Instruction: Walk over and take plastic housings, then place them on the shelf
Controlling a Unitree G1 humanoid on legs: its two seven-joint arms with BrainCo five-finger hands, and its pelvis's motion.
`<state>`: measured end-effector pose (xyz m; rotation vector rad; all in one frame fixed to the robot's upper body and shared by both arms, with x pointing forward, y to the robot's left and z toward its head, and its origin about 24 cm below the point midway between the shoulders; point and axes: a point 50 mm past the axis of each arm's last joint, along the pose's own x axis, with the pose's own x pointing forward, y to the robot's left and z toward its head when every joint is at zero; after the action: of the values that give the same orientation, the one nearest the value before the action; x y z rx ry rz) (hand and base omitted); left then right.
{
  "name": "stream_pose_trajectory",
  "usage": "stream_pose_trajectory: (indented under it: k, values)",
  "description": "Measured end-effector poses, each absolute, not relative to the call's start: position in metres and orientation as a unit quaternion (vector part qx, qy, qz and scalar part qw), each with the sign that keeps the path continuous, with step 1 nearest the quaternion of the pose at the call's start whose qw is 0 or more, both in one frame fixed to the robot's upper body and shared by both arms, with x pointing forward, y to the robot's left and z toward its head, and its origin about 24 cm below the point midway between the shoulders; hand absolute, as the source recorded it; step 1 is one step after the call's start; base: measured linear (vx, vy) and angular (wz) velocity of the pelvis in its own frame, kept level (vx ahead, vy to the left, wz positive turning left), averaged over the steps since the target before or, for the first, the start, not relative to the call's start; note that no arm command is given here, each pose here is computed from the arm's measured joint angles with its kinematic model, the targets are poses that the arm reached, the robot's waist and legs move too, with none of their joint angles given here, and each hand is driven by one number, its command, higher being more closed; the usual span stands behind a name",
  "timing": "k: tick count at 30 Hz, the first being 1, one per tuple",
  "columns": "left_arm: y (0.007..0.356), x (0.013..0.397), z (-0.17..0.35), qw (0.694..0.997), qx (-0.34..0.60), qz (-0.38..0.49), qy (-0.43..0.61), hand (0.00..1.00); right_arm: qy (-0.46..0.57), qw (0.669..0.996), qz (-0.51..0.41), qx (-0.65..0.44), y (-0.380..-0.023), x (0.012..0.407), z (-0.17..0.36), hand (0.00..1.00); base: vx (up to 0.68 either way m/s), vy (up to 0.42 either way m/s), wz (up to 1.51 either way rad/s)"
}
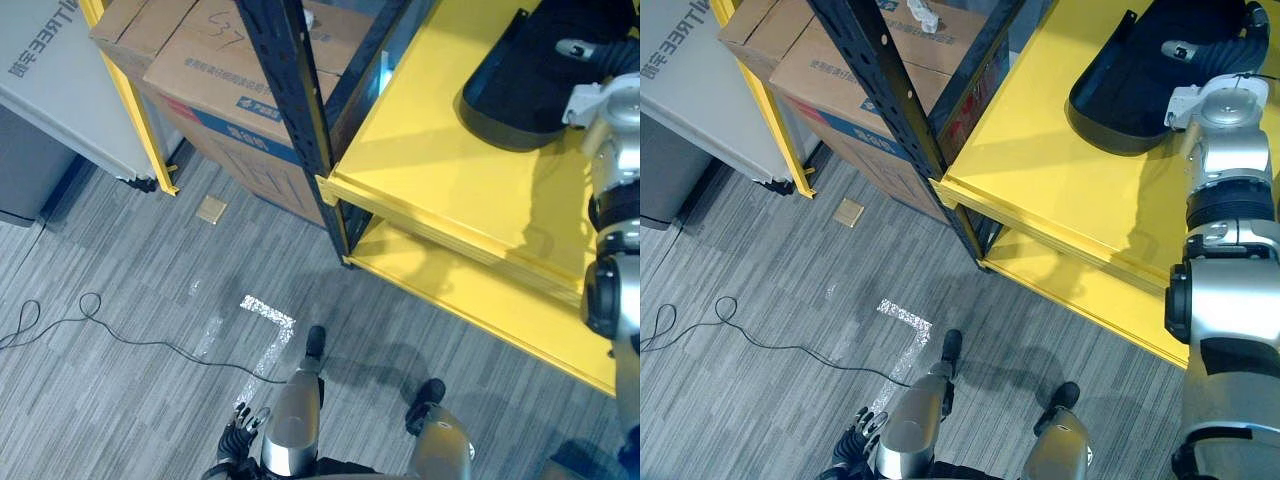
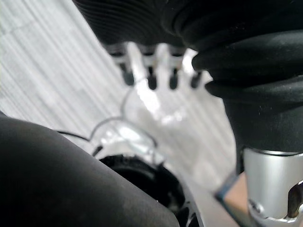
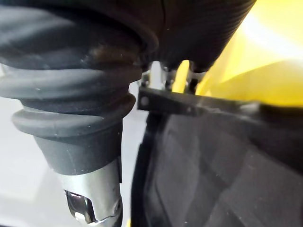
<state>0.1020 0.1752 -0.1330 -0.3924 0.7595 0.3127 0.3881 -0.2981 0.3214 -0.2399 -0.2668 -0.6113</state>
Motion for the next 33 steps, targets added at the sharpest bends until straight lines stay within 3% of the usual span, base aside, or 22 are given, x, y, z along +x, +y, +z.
stream_pose_trajectory:
  k: [7, 14, 18, 21, 22, 25, 33]
  values:
    - [0.175, 0.103, -0.133, 0.899, -0.190, 0.150, 0.365, 0.00, -0.155, 0.932, -0.303, -0.122, -0.295, 0.386, 0.334, 0.00, 0.00, -0.011, 0.02]
    - [0.176, 0.104, -0.131, 0.903, -0.189, 0.151, 0.356, 0.00, -0.271, 0.876, -0.371, -0.147, -0.290, 0.369, 0.367, 0.00, 0.01, -0.029, -0.03]
    - [0.183, 0.105, -0.130, 0.905, -0.183, 0.162, 0.348, 0.00, -0.359, 0.859, -0.343, -0.128, -0.273, 0.350, 0.370, 0.00, 0.03, -0.020, -0.15]
    - [0.192, 0.106, -0.128, 0.909, -0.166, 0.165, 0.344, 0.00, -0.329, 0.890, -0.305, -0.080, -0.266, 0.353, 0.327, 0.00, 0.01, -0.028, -0.31]
    - [0.195, 0.105, -0.127, 0.911, -0.156, 0.162, 0.346, 0.00, -0.284, 0.914, -0.281, -0.067, -0.259, 0.360, 0.295, 0.00, 0.01, -0.010, -0.27]
    - [0.196, 0.105, -0.127, 0.914, -0.140, 0.154, 0.348, 0.00, -0.195, 0.946, -0.250, -0.064, -0.250, 0.368, 0.238, 0.00, -0.01, -0.004, -0.18]
    - [0.203, 0.104, -0.127, 0.914, -0.124, 0.161, 0.351, 0.00, -0.160, 0.962, -0.216, -0.055, -0.238, 0.371, 0.212, 0.00, -0.04, -0.008, -0.12]
